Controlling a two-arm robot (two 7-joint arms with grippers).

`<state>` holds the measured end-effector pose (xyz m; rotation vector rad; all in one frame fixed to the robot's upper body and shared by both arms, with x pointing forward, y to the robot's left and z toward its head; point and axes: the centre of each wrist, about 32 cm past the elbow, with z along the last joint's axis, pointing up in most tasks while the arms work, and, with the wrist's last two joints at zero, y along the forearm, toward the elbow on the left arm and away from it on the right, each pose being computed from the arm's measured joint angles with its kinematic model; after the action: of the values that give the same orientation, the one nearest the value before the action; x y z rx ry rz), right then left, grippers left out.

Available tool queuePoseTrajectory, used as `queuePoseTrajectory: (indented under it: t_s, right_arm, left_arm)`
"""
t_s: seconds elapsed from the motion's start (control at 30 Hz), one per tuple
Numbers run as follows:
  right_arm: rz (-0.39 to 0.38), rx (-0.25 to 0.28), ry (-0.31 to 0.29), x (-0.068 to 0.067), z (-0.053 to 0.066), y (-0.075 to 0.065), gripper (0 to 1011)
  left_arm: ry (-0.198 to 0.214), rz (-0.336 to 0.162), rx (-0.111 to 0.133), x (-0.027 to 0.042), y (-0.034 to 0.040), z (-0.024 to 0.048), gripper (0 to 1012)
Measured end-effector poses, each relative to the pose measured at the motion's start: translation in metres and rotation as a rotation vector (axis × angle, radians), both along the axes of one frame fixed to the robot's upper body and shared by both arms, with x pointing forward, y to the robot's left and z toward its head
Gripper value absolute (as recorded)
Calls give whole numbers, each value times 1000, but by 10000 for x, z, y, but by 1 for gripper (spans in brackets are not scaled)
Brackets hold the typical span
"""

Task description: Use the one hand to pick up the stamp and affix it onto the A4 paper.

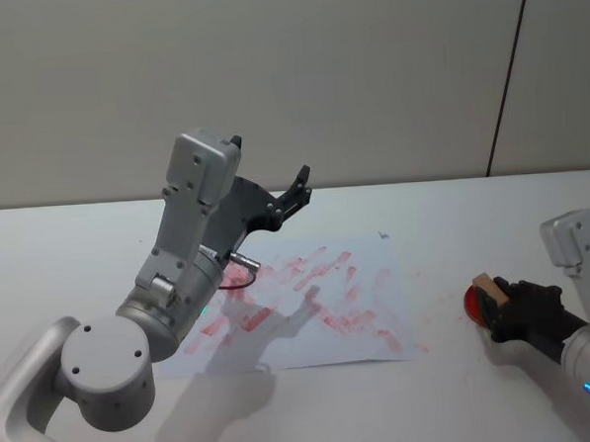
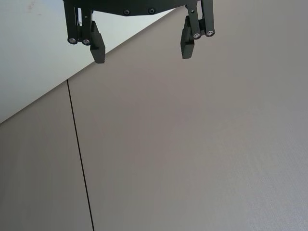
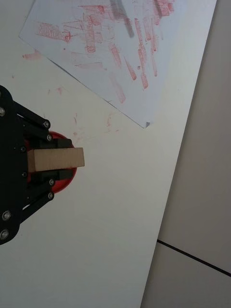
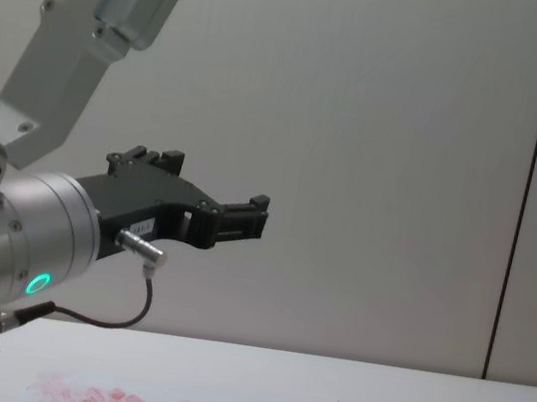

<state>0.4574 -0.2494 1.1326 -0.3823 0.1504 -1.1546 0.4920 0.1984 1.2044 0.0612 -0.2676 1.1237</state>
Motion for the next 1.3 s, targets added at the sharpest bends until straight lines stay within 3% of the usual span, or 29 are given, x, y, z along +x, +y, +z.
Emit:
queuePoseTrajectory:
  t_s: [0.13, 0.47, 0.7, 1.07, 1.3]
  right_arm:
    - [0, 0, 1, 2, -2, 3, 218]
    - [5, 1, -5, 9, 3, 7, 219]
    - [29, 22, -54, 52, 65, 37, 219]
    - [140, 95, -156, 213, 256, 219, 220]
    - [225, 129, -174, 334, 319, 369, 220]
  left_arm:
    - [0, 0, 0, 0, 0, 0, 1001]
    - [0, 0, 0, 0, 0, 0, 1001]
    - [0, 0, 0, 0, 0, 0, 1001]
    - [0, 0, 0, 0, 0, 0, 1001]
    - [0, 0, 0, 0, 0, 0, 1001]
